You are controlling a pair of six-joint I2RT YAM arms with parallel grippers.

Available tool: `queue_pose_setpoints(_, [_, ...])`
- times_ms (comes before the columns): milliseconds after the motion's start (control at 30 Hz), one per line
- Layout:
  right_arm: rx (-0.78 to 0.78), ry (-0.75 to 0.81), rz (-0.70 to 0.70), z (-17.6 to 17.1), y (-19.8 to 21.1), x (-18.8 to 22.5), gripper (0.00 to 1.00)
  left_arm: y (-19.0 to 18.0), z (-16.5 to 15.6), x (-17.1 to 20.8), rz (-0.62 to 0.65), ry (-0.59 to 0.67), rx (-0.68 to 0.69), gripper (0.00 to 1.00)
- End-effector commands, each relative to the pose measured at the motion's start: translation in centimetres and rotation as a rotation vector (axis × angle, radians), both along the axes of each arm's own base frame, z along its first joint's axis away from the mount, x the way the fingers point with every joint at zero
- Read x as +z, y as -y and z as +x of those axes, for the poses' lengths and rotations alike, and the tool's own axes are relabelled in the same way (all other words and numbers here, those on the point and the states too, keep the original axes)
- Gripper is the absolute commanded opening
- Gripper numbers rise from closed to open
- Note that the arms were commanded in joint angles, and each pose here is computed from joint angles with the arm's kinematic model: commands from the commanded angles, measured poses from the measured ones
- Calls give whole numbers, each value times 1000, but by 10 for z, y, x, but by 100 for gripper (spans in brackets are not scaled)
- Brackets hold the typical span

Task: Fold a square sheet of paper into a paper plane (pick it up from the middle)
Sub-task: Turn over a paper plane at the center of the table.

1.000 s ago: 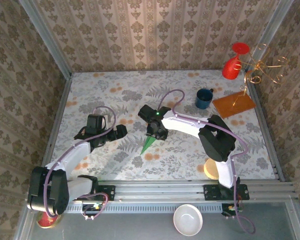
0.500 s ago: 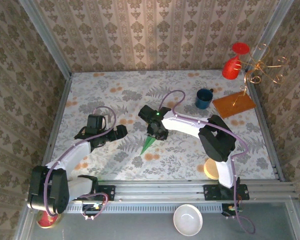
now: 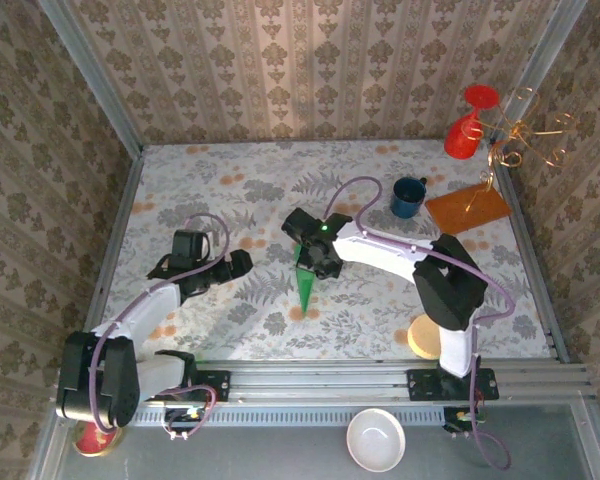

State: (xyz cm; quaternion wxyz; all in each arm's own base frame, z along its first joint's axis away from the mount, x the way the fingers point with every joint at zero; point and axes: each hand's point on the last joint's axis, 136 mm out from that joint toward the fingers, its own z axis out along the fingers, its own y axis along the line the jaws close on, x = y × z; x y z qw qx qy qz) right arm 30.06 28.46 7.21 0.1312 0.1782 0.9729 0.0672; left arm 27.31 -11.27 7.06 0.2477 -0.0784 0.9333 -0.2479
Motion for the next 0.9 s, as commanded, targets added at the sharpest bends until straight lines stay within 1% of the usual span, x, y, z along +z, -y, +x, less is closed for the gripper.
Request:
queue_pose_setpoints(0, [50,79,13,12,-3,27,0,-4,-1,0,-43,-18,45,100])
queue_pose_setpoints(100, [151,111,95,21,-23,45,0,-10,0,3,-65,-19,83,100])
queue_pose_setpoints(233, [327,181,234,29,-53,66,0,-20,-1,8,-84,-8,134,100])
queue_pose_setpoints(300, [399,214,319,33,-65,70,0,-23,-2,10,-80,0,145,100])
queue_pose_setpoints(400, [471,222,455,32,-78,68,0,-23,-4,17,-83,16,141,99])
queue_pose_setpoints(533, [498,206,567,33,-81,56,0,-16,-6,20,-108,16,118,98])
queue_pose_setpoints(633, [484,183,644,34,-78,39,0,-6,-6,19,-115,4,91,97])
queue_pose_setpoints(733, [454,154,682,36,-68,20,0,8,-5,18,-106,-19,53,95])
queue_pose_setpoints(867, [425,129,669,35,-50,1,0,27,-2,16,-92,-53,16,93])
